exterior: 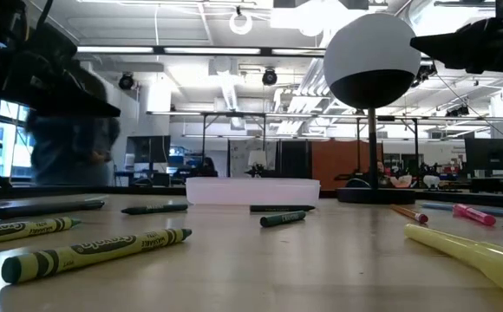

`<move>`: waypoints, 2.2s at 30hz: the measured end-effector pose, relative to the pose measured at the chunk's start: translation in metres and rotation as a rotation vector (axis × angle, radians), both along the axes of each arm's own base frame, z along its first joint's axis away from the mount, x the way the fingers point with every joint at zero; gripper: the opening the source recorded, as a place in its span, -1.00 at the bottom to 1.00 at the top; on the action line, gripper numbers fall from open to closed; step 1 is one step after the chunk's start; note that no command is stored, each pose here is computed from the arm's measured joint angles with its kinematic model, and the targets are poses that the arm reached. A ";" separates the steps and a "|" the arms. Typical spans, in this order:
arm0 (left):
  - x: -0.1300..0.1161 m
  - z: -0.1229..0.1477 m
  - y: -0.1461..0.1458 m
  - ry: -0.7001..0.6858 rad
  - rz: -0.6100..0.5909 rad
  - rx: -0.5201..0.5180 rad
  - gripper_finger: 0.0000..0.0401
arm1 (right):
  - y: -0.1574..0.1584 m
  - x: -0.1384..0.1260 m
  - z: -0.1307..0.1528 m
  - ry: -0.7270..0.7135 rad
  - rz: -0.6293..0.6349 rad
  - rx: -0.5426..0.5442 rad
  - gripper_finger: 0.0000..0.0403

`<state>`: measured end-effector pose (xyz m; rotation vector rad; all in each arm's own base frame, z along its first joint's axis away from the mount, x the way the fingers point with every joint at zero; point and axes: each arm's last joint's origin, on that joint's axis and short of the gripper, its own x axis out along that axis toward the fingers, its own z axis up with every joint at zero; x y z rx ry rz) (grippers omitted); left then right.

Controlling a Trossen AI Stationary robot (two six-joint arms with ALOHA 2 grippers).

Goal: Pick & place school supplies into a supply box
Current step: Put the blue pencil into the transparent supply box

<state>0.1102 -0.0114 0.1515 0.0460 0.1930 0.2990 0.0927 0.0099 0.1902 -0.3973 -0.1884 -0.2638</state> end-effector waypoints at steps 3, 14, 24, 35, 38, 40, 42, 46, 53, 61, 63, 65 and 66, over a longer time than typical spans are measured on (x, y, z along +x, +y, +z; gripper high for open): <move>0.000 0.001 -0.001 -0.011 -0.019 -0.007 -0.77 | 0.000 0.000 0.000 -0.017 0.021 0.088 -1.00; 0.002 0.013 -0.002 -0.041 -0.093 0.302 -0.77 | -0.002 0.001 -0.012 0.067 -0.064 0.205 -1.00; -0.002 0.040 0.005 -0.211 0.179 0.406 -0.77 | -0.002 0.002 -0.012 0.046 -0.040 0.280 -1.00; -0.007 0.042 0.011 -0.296 0.439 0.157 -0.77 | -0.005 0.000 -0.007 -0.042 -0.119 0.392 -1.00; -0.007 0.040 0.011 -0.299 0.447 0.126 -0.77 | -0.005 0.001 -0.008 -0.029 -0.132 0.389 -0.96; -0.006 0.039 0.011 -0.306 0.447 0.102 -0.77 | -0.005 0.002 -0.010 -0.011 -0.138 0.376 -0.90; -0.004 0.038 0.011 -0.298 0.447 0.099 -0.77 | -0.005 0.003 -0.010 0.001 -0.154 0.371 -0.82; -0.001 0.035 0.010 -0.273 0.458 0.097 -0.77 | -0.005 0.007 -0.008 -0.020 -0.179 0.381 -0.65; 0.011 0.058 0.009 -0.235 0.552 0.110 -0.77 | -0.004 0.016 -0.002 -0.027 -0.252 0.385 -0.47; 0.032 0.086 0.004 -0.196 0.552 0.135 -0.77 | 0.003 0.032 0.003 0.052 -0.206 0.508 -0.47; 0.035 0.092 0.003 -0.199 0.552 0.133 -0.77 | 0.006 0.036 -0.001 0.128 -0.223 0.512 -0.47; 0.037 0.094 0.002 -0.192 0.551 0.141 -0.77 | 0.008 0.040 -0.005 0.215 -0.275 0.508 -0.47; 0.038 0.094 0.002 -0.190 0.550 0.143 -0.77 | 0.009 0.041 -0.007 0.246 -0.301 0.520 -0.47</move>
